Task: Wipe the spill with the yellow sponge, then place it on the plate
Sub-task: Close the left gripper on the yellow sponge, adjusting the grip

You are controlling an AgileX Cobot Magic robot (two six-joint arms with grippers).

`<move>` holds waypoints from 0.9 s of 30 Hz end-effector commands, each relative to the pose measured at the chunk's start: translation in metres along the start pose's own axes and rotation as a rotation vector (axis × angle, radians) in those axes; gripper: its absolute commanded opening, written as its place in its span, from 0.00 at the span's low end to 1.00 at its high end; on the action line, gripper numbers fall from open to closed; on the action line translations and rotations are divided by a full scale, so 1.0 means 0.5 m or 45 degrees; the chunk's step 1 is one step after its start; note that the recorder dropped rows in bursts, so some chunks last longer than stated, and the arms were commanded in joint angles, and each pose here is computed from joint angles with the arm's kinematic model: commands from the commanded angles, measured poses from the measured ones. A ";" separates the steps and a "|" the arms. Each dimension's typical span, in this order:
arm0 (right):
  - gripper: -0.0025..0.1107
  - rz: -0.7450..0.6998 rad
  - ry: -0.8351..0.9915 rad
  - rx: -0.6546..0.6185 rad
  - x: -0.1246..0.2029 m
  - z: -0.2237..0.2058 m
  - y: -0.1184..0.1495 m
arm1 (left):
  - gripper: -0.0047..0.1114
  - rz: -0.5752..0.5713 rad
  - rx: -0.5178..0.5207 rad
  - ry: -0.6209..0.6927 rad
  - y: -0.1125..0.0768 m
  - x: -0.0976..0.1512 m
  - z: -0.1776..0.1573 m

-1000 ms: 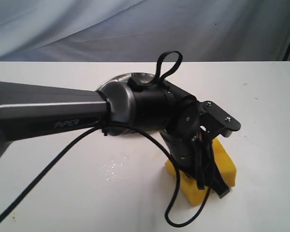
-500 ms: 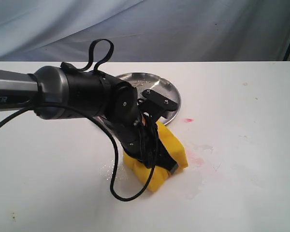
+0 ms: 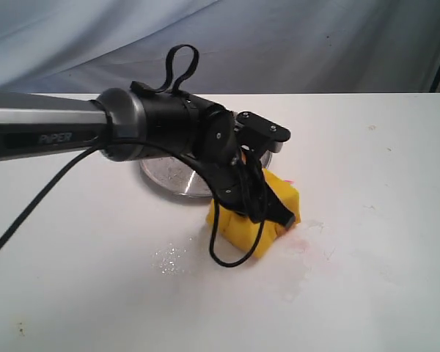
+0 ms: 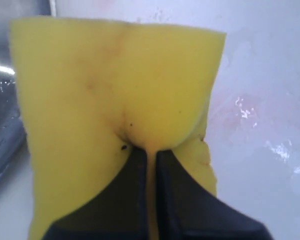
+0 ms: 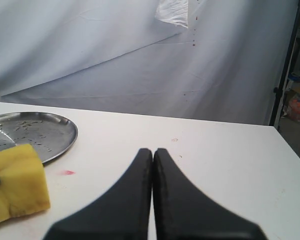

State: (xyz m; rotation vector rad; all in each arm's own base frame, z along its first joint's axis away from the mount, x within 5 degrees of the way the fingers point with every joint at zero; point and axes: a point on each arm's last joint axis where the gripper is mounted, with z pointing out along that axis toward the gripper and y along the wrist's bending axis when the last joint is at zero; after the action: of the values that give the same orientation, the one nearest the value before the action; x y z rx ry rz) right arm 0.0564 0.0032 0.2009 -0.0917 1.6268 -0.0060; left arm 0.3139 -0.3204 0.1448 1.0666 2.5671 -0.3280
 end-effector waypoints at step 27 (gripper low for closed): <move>0.02 -0.002 -0.003 -0.004 0.002 0.000 0.000 | 0.04 0.207 0.088 0.189 -0.113 0.076 0.006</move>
State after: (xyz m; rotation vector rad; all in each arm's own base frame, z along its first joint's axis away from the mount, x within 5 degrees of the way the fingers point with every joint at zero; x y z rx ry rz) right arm 0.0564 0.0032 0.2009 -0.0917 1.6268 -0.0060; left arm 0.2484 -0.3619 0.1411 1.3953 2.5078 -0.3693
